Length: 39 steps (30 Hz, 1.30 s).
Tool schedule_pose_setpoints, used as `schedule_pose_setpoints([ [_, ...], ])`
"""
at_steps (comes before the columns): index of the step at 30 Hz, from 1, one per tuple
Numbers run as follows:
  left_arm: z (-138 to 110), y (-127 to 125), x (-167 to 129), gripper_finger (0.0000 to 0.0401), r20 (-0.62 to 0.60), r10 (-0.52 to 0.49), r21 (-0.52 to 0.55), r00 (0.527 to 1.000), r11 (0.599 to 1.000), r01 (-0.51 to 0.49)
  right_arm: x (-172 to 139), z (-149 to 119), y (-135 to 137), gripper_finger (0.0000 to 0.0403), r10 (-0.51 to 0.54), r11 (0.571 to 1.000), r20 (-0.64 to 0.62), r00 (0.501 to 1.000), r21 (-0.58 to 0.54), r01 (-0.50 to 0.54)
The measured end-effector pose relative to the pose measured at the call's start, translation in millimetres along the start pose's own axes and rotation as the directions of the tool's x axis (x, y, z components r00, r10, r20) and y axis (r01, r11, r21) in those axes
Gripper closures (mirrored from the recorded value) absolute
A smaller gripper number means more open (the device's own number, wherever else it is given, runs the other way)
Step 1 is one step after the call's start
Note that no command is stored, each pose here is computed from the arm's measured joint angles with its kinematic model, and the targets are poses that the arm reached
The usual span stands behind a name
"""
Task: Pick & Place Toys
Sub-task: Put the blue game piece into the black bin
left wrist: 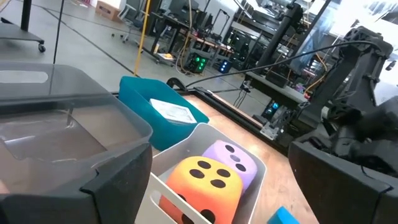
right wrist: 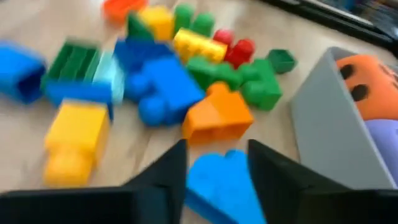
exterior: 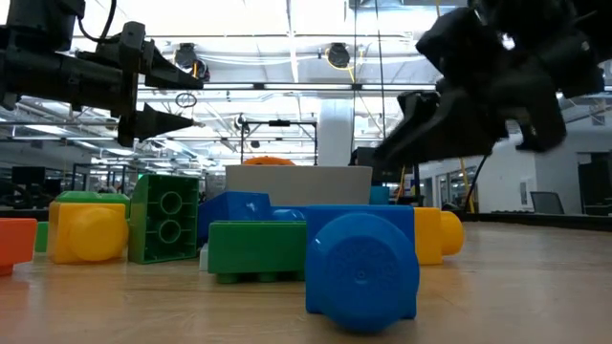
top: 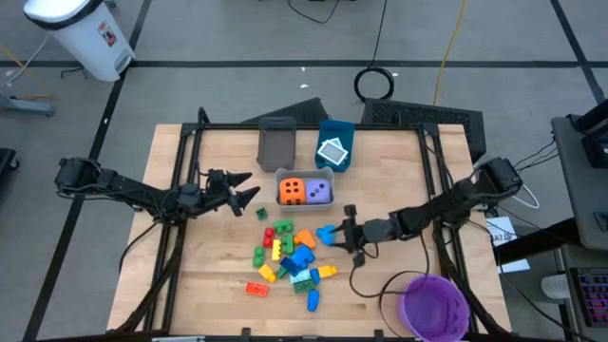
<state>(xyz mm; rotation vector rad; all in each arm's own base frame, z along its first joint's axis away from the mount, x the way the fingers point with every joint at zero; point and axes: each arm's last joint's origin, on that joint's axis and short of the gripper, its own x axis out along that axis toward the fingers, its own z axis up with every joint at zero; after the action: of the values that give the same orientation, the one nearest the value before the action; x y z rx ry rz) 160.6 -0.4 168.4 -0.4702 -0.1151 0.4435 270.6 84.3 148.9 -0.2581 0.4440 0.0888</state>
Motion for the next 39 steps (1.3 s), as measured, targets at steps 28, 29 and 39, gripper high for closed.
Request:
schedule_pose_setpoints([
  [28,-1,1,0,0.0022,-0.01,0.005,0.002,1.0,1.0,-0.005,33,-24,-15,0.0009,-0.08,0.944,-0.268,0.96,0.29,0.159],
  [29,-1,1,0,0.0022,-0.01,0.005,0.002,1.0,1.0,-0.005,34,-25,-19,0.0009,-0.081,0.934,-0.27,0.959,0.314,0.168],
  [39,-1,1,0,0.0022,-0.013,0.007,0.009,1.0,1.0,-0.007,38,-26,-30,0.0071,0.045,0.918,-0.244,0.969,0.393,0.057],
])
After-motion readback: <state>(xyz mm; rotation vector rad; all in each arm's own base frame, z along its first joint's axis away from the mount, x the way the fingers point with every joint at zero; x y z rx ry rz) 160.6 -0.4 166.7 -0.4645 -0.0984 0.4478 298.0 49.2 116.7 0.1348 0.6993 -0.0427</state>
